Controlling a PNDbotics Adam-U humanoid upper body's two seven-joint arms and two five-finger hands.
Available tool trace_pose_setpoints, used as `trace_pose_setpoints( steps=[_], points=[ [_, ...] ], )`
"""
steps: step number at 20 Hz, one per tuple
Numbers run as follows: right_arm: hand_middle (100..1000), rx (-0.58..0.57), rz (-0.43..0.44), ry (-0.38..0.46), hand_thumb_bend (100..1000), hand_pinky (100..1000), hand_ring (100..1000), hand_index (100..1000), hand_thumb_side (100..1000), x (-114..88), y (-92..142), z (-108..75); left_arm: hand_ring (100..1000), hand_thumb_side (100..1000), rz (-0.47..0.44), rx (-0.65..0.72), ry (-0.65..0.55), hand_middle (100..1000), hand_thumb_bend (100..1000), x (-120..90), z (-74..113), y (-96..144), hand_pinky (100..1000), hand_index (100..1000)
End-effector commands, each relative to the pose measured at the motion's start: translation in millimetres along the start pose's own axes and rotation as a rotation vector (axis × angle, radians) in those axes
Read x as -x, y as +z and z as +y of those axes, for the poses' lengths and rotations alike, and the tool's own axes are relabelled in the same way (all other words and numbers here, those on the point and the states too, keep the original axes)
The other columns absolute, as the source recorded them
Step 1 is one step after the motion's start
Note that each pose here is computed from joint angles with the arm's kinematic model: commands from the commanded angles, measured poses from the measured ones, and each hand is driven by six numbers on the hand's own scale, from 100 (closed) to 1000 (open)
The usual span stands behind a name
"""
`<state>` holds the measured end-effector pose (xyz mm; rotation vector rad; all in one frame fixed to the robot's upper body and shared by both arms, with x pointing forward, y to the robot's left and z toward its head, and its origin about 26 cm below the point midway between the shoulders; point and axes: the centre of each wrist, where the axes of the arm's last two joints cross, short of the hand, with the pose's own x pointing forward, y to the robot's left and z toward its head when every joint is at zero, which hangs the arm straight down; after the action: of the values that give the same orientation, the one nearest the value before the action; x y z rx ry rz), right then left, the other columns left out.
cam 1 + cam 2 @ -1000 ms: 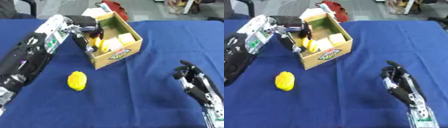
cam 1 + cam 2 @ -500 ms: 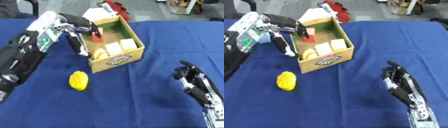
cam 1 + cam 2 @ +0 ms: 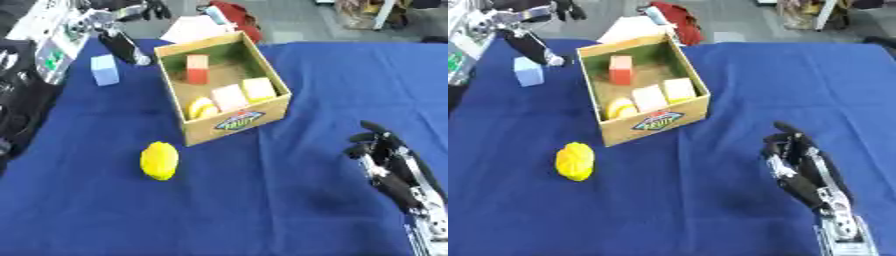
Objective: Pick up objects on the table and place them in the box.
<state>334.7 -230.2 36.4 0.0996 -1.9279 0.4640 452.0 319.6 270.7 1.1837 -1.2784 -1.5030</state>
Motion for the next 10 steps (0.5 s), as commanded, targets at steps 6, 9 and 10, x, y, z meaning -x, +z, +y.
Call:
trace_pose_setpoints(
  steps=[6, 9, 10],
  points=[
    [662, -0.003, -0.012, 0.017, 100, 658, 626, 901, 365, -3, -2, -4.5, 781, 261, 0.259, 0.049, 0.134, 797, 392, 62, -32.7, -4, 819, 896],
    [662, -0.004, -0.014, 0.017, 100, 658, 625, 901, 365, -4, -3, -4.2, 786, 261, 0.296, 0.091, 0.163, 801, 393, 71, -47.9, -3, 821, 899],
    [662, -0.004, -0.014, 0.018, 100, 658, 625, 901, 364, -4, -3, -4.3, 786, 250, 0.31, 0.106, 0.171, 800, 394, 74, -52.5, -2, 820, 899]
  ],
)
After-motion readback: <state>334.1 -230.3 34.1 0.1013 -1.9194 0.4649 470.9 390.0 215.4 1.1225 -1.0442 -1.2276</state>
